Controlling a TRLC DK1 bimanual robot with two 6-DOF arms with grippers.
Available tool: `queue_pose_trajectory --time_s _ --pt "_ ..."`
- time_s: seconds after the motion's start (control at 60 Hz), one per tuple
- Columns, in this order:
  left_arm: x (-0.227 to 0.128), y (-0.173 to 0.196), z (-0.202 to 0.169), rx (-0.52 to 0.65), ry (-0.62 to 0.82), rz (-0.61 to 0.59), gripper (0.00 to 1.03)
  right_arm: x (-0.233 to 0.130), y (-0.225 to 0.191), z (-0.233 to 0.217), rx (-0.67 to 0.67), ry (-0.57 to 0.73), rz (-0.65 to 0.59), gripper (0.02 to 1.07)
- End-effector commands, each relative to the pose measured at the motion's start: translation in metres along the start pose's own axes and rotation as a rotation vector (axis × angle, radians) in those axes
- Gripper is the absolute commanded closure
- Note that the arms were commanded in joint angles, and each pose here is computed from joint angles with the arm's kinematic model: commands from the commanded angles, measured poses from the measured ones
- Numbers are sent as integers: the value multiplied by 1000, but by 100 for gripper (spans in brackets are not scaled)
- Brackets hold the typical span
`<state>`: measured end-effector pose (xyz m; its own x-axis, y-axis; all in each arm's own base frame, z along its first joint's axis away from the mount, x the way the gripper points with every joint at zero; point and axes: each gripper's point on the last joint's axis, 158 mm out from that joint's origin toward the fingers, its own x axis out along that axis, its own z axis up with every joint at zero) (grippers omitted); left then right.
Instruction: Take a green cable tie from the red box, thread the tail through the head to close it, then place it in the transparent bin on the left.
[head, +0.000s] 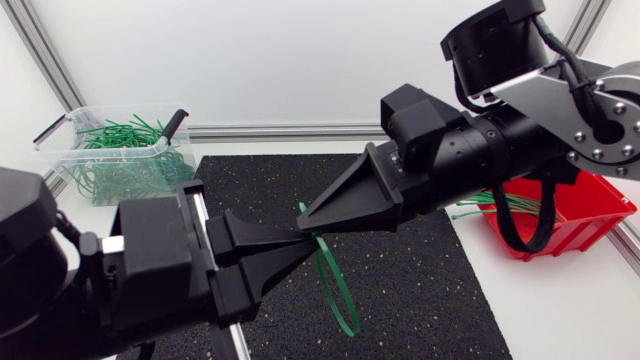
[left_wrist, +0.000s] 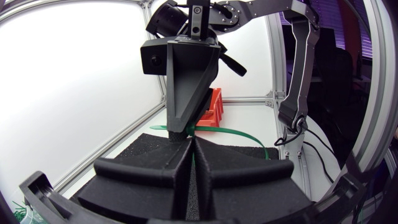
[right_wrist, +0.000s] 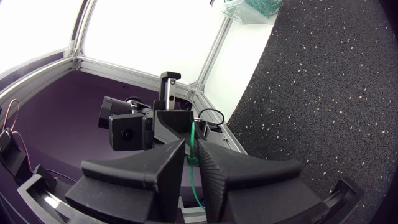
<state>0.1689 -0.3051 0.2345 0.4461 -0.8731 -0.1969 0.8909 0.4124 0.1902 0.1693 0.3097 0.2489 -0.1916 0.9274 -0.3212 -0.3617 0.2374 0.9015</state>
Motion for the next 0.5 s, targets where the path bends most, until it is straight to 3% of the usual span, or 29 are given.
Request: queue_pose_trajectory --time_s 0.0,0.083,0.483 --pt "1 -1 6 -10 -13 -10 99 5 -9 -6 -2 19 -10 86" --pt "1 -2 4 -10 -11 -12 99 5 -10 -4 -16 9 -19 102" --pt "-5 -10 6 -13 -21 -33 99 -1 -10 9 -10 -23 -26 101"
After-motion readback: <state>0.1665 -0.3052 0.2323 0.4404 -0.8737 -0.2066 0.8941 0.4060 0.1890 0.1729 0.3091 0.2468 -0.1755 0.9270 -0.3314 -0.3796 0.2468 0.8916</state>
